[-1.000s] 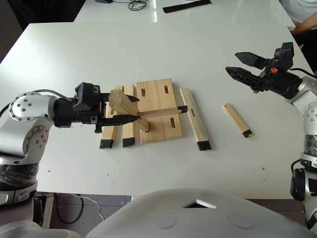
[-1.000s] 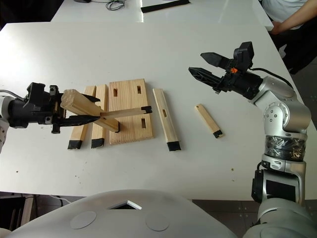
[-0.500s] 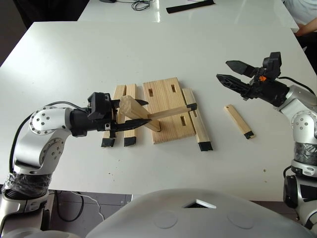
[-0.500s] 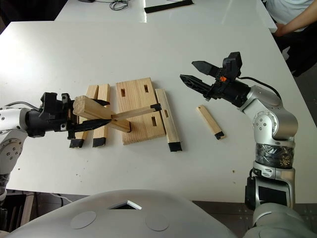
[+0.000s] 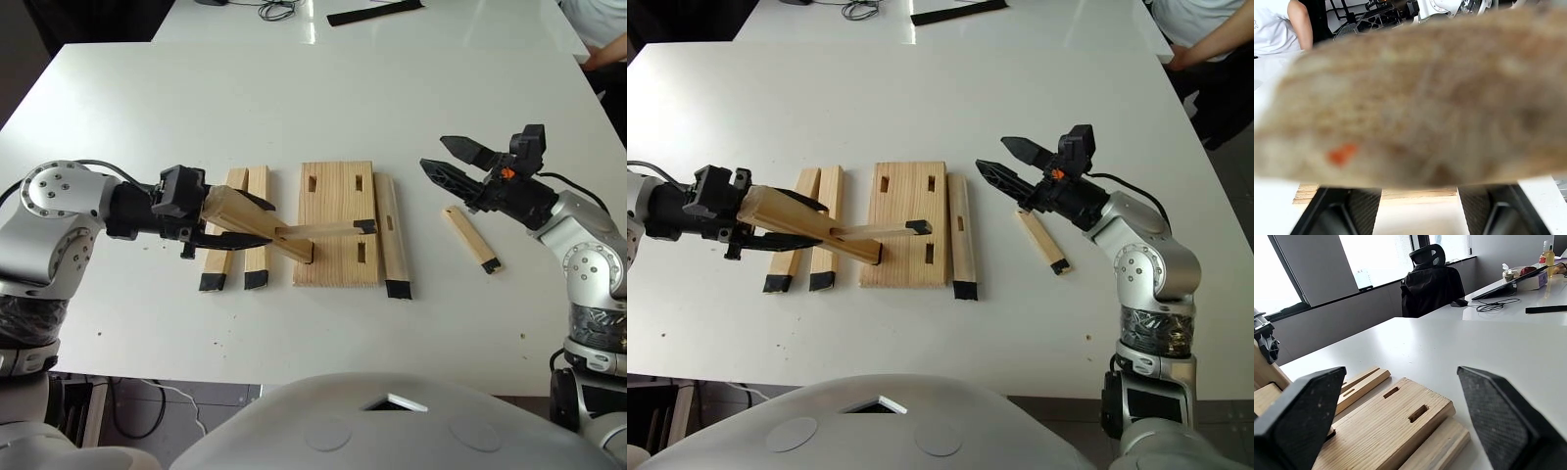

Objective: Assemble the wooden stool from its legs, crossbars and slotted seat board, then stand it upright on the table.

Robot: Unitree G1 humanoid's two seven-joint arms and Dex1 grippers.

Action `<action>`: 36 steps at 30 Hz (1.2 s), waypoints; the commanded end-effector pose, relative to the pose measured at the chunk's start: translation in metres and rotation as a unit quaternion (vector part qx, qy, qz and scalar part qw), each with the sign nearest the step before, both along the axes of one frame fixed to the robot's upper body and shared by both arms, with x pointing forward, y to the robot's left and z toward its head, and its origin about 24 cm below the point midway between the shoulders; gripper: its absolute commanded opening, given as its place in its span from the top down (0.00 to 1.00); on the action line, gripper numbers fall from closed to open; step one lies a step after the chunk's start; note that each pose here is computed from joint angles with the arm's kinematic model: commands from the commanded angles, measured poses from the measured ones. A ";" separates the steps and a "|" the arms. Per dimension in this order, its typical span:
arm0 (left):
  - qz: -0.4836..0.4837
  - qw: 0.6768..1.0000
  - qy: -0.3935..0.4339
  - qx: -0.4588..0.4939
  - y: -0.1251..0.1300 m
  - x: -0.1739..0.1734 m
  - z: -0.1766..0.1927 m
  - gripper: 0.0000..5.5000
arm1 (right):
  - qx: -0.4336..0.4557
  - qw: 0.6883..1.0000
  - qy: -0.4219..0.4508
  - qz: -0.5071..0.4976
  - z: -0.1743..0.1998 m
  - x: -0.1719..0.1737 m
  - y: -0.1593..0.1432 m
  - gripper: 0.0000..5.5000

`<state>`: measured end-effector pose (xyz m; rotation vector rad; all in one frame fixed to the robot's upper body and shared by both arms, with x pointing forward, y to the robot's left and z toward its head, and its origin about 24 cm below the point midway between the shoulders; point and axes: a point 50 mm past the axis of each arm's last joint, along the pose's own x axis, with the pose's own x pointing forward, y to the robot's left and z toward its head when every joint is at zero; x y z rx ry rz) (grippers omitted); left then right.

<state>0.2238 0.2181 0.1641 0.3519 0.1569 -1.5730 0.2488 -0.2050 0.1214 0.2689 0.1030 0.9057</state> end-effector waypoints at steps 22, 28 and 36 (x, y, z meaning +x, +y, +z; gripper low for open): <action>0.127 0.991 0.020 -0.021 -0.022 -0.001 0.001 0.37 | 0.025 0.999 0.006 -0.042 -0.004 -0.005 -0.005 0.24; 0.148 0.988 0.011 -0.041 -0.020 -0.010 0.025 0.29 | 0.024 0.997 0.013 -0.065 -0.010 -0.009 -0.011 0.24; 0.129 0.977 -0.022 -0.166 -0.042 -0.025 0.086 0.29 | 0.021 0.996 0.018 -0.079 -0.011 -0.007 -0.017 0.24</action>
